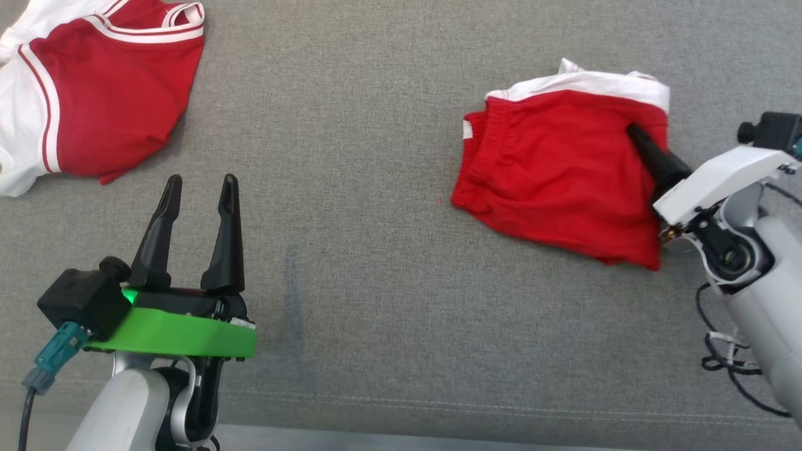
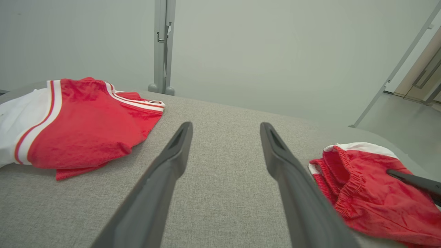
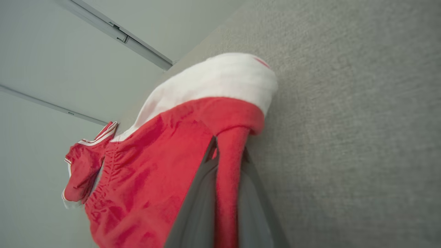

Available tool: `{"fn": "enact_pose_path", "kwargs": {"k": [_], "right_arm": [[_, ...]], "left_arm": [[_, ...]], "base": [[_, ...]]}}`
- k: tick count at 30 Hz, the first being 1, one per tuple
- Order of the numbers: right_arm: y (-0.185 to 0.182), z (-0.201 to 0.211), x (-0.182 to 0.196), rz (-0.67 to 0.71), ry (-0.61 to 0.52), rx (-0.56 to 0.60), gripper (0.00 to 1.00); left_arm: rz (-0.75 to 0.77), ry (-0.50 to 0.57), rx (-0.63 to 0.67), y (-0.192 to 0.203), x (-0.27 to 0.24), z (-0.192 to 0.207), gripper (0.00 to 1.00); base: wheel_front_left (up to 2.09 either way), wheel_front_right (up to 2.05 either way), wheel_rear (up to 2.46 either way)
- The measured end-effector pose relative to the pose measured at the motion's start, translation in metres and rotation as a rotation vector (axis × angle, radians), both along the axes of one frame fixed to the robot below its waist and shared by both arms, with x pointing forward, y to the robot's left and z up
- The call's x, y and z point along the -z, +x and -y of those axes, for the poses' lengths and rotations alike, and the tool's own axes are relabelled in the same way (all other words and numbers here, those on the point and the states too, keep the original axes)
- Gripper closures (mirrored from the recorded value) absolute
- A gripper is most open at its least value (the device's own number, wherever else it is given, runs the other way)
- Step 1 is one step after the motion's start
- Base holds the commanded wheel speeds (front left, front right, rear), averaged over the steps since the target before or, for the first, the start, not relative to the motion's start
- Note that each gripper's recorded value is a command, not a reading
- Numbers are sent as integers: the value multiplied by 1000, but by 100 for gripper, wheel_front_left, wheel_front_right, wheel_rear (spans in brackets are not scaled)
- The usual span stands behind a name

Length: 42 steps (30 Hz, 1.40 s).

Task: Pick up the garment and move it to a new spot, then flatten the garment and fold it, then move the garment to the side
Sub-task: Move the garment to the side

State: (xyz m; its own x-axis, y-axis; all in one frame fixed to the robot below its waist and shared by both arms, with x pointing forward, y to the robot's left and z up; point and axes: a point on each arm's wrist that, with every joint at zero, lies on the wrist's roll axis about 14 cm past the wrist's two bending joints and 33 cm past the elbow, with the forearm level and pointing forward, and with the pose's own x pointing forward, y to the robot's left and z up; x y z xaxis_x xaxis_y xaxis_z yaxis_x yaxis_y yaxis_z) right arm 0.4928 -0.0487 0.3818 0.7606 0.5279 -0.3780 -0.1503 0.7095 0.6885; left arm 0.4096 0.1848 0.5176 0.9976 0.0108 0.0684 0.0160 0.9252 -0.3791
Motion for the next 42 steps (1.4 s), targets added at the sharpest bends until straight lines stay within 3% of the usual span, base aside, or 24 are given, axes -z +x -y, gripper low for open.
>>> {"fn": "enact_pose_path", "kwargs": {"k": [13,20,34,36,38,42], "right_arm": [[66,103,-13,39,-214,132,100],[88,142,-12,22,-238,258,100],[71,201,18,-54,-290,418,100],[67,206,20,-57,-301,433,66],[63,212,21,-57,-317,445,0],[55,224,21,-57,-343,473,0]], "left_arm": [[-17,53,12,5,0,-4,0],[-46,91,-2,7,4,-17,0],[-86,106,19,23,19,-17,0],[-86,108,22,25,19,-16,0],[-82,106,25,27,18,-15,0],[-76,99,35,30,15,-12,0]], "base": [[0,0,0],[0,0,0],[0,0,0],[0,0,0],[0,0,0],[0,0,0]]}}
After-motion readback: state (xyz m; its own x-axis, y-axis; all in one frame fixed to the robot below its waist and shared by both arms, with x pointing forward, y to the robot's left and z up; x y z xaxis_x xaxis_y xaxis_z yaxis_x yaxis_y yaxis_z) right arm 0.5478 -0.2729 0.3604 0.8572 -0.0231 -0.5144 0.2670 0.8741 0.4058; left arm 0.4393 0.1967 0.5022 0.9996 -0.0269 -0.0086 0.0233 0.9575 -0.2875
